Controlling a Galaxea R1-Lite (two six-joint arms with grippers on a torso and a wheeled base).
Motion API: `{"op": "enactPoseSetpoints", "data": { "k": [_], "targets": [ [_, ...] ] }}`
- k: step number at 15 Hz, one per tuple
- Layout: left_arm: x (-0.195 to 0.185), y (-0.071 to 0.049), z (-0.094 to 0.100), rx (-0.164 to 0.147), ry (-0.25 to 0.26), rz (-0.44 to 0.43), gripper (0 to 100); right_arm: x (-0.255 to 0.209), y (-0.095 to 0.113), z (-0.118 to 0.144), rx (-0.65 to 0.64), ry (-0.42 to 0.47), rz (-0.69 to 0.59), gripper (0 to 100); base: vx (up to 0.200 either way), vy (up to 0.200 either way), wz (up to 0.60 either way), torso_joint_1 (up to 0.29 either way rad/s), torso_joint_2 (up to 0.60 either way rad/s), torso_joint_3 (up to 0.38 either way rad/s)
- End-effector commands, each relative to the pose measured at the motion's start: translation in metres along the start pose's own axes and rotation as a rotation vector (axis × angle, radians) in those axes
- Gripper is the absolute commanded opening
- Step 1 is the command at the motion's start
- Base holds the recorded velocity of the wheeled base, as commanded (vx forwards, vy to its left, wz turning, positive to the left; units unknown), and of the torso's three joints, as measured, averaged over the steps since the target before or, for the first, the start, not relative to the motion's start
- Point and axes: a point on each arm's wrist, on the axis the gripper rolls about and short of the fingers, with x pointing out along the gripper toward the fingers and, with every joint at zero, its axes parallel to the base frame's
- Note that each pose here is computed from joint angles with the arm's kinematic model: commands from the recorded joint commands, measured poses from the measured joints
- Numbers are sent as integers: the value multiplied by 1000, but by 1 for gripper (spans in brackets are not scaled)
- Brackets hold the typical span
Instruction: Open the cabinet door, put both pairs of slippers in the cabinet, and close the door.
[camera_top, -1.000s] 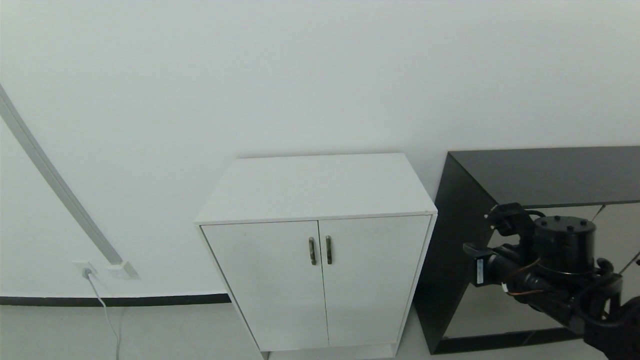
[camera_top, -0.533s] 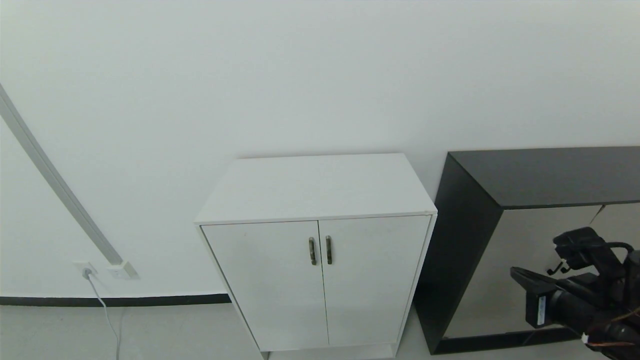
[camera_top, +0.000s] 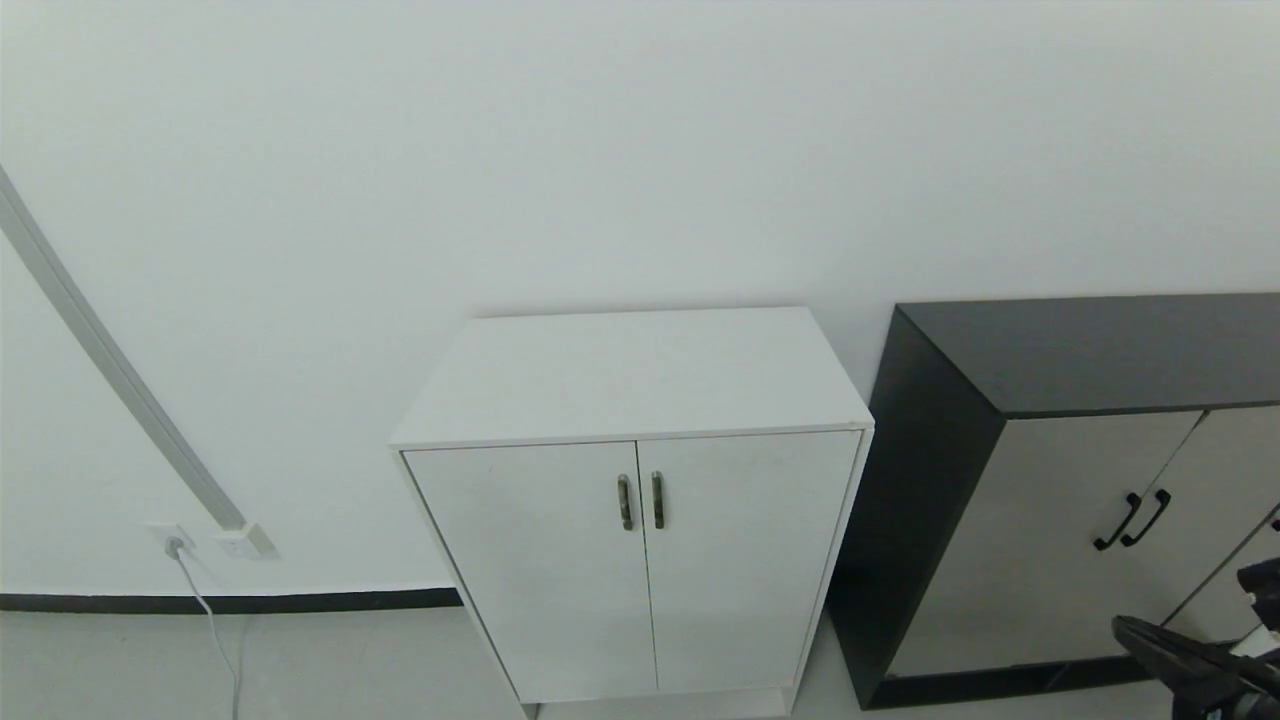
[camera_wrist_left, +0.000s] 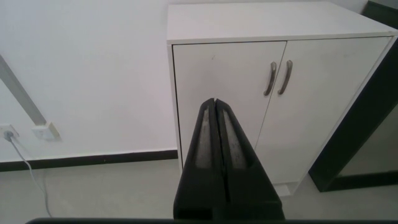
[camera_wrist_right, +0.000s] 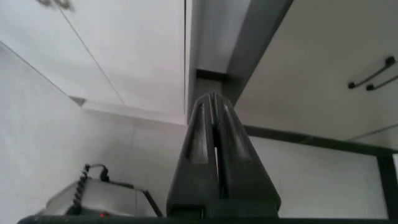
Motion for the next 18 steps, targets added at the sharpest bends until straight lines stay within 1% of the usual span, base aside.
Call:
{"op": "enactPoseSetpoints", "data": {
  "k": [1,3,6,10,13,15,17,18],
  "targets": [
    [0,0,0,0,0,0,0,-33,-7,0,-10,-75,-4,0,0,0,0,0,0,0],
    [0,0,0,0,0,0,0,-49,-10,-5,-16,-57,11,0,0,0,0,0,0,0],
    [0,0,0,0,0,0,0,-67,-11,-25,-32,8,88,0,0,0,0,0,0,0],
    [0,0,0,0,0,-2,0,-72,-9,-49,-37,29,206,0,0,0,0,0,0,0],
    [0,0,0,0,1,-2,0,-74,-8,-51,-46,34,247,0,0,0,0,0,0,0],
    [0,0,0,0,0,0,0,-75,-8,-55,-48,60,262,0,0,0,0,0,0,0],
    [0,0,0,0,0,-2,0,-80,-8,-67,-60,136,295,0,0,0,0,0,0,0],
    [0,0,0,0,0,-2,0,-79,-8,-66,-53,114,297,0,0,0,0,0,0,0]
  ]
}}
